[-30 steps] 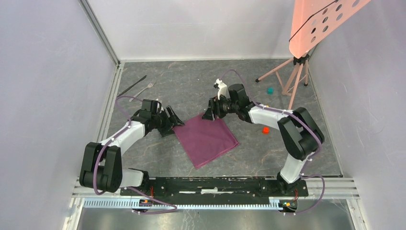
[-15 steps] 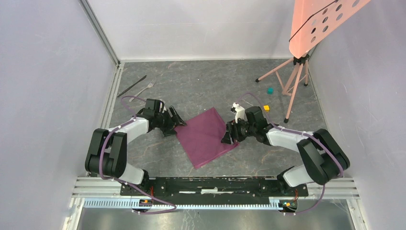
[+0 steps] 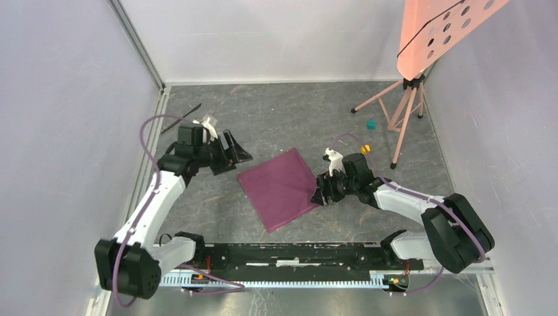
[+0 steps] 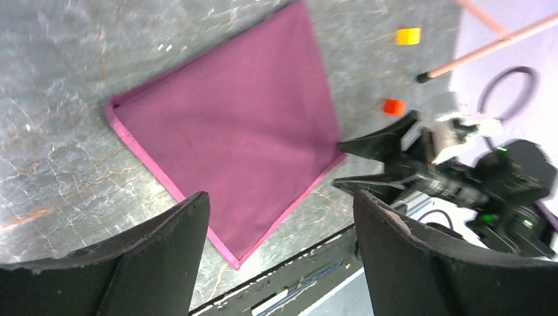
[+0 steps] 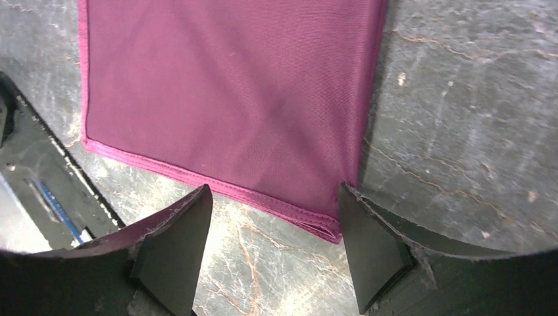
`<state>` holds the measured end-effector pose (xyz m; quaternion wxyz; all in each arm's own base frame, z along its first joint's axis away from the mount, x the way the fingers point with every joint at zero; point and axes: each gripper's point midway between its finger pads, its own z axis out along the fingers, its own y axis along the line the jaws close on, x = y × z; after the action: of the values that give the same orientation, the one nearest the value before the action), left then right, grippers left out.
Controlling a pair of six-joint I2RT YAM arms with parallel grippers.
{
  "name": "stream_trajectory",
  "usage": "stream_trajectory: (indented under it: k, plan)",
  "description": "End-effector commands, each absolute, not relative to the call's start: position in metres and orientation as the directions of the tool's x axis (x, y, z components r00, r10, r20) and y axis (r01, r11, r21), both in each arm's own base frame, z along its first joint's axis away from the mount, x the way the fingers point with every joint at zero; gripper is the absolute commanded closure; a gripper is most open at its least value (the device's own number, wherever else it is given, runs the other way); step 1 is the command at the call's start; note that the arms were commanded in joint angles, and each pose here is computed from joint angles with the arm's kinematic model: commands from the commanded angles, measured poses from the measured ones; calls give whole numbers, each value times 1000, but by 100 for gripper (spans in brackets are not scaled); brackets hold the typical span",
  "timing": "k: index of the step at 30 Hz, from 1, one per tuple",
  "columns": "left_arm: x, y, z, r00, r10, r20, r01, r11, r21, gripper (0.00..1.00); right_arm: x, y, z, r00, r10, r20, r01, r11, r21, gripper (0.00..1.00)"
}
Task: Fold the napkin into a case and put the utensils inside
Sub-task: Pick up the lower triangle-folded napkin from the center of the board.
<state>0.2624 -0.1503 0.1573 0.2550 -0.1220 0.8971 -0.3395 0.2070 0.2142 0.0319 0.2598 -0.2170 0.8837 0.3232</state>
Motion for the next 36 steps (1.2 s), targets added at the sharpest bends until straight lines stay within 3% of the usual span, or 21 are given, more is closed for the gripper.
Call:
stream_trajectory:
  k: [1, 5, 9, 14, 17, 22, 25, 29, 36]
  plan:
    - [246, -133, 225, -784, -264, -562, 128, 817, -562, 13, 208, 192, 23, -766, -227, -601, -519, 771, 370, 24]
    - [251, -117, 269, -701, -249, -668, 155, 861, -484, 12, 216, 171, 14, -768, -263, -584, -483, 837, 258, 24]
    - [261, -122, 302, -655, -275, -704, 187, 844, -503, 11, 229, 159, 30, -745, -301, -596, -459, 879, 131, 24]
    - [282, -139, 340, -605, -355, -713, 241, 771, -589, 10, 232, 188, 70, -679, -362, -638, -529, 845, 83, 22]
    - [296, -147, 356, -587, -394, -707, 257, 738, -624, 9, 225, 203, 83, -638, -426, -641, -548, 836, -11, 16]
    - [321, -145, 374, -560, -363, -745, 272, 768, -579, 9, 191, 242, 80, -620, -485, -617, -618, 786, 3, 9]
    - [335, -121, 380, -501, -305, -810, 211, 864, -456, 8, 170, 266, 75, -601, -545, -584, -677, 736, 10, 3]
    - [340, -78, 364, -423, -276, -863, 42, 946, -323, 0, 154, 291, 74, -574, -626, -528, -731, 682, -13, 2]
    - [333, -38, 338, -349, -288, -892, -103, 958, -269, 0, 126, 333, 60, -588, -706, -395, -784, 617, 65, 15]
